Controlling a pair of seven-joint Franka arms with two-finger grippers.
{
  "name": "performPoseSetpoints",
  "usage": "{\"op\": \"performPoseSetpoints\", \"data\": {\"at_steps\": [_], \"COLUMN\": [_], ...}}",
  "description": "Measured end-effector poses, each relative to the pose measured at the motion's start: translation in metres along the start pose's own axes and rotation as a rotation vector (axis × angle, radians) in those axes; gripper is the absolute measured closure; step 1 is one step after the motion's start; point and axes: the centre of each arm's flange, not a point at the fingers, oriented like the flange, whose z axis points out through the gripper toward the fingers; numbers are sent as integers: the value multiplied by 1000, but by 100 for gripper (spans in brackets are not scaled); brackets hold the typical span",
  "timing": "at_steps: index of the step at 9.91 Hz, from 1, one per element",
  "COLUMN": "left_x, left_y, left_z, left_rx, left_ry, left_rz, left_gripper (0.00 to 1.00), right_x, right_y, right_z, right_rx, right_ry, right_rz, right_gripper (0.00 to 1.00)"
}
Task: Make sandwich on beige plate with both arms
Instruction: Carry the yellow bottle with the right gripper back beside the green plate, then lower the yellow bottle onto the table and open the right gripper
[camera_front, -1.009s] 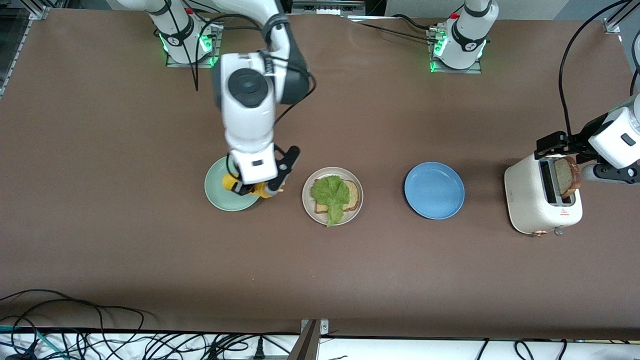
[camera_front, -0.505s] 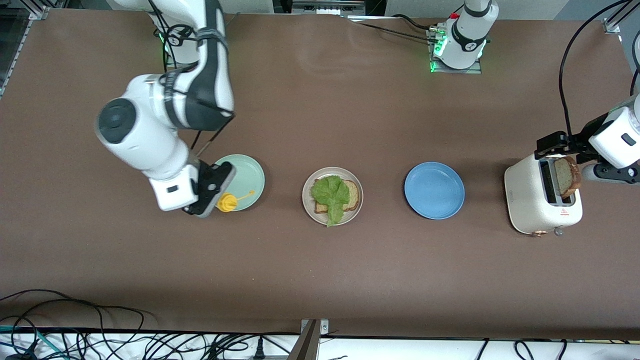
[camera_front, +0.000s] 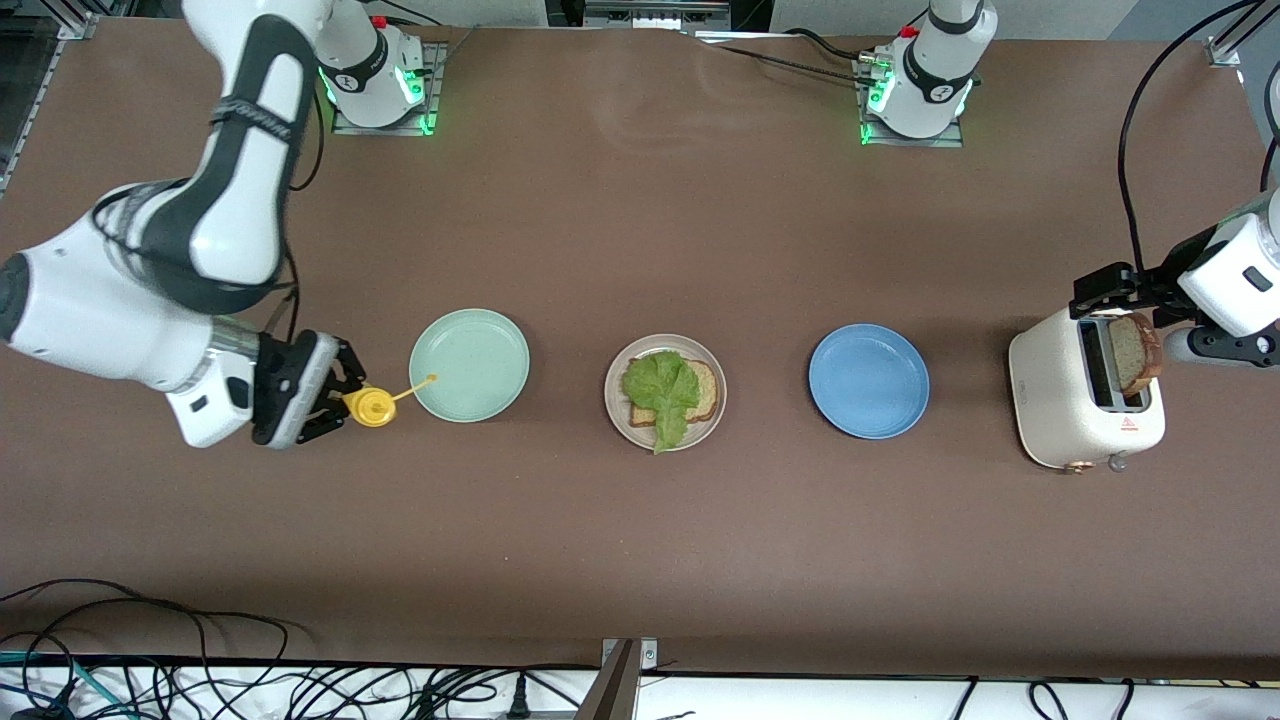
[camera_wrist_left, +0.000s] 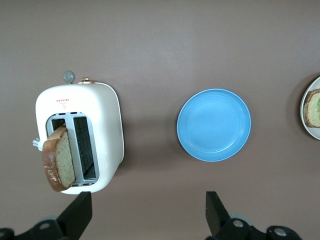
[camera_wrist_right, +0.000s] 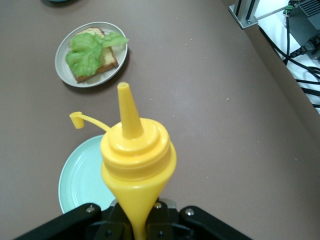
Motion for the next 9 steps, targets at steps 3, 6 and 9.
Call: {"op": "performPoseSetpoints", "data": {"at_steps": [3,6,9], "left_x": [0,0,0], "left_y": [0,0,0], "left_z": [0,0,0], "left_rx": [0,0,0], "left_ry": [1,1,0], "left_rz": [0,0,0], "left_gripper": [0,0,0], "right_x": [-80,-155,-222], "right_y": [3,-5,-5], "right_z": [14,30,75], "right_rx": [74,126,200], "right_ry": [137,299,461], "right_rz": [-71,-151,-190], "right_gripper": [94,94,94]}}
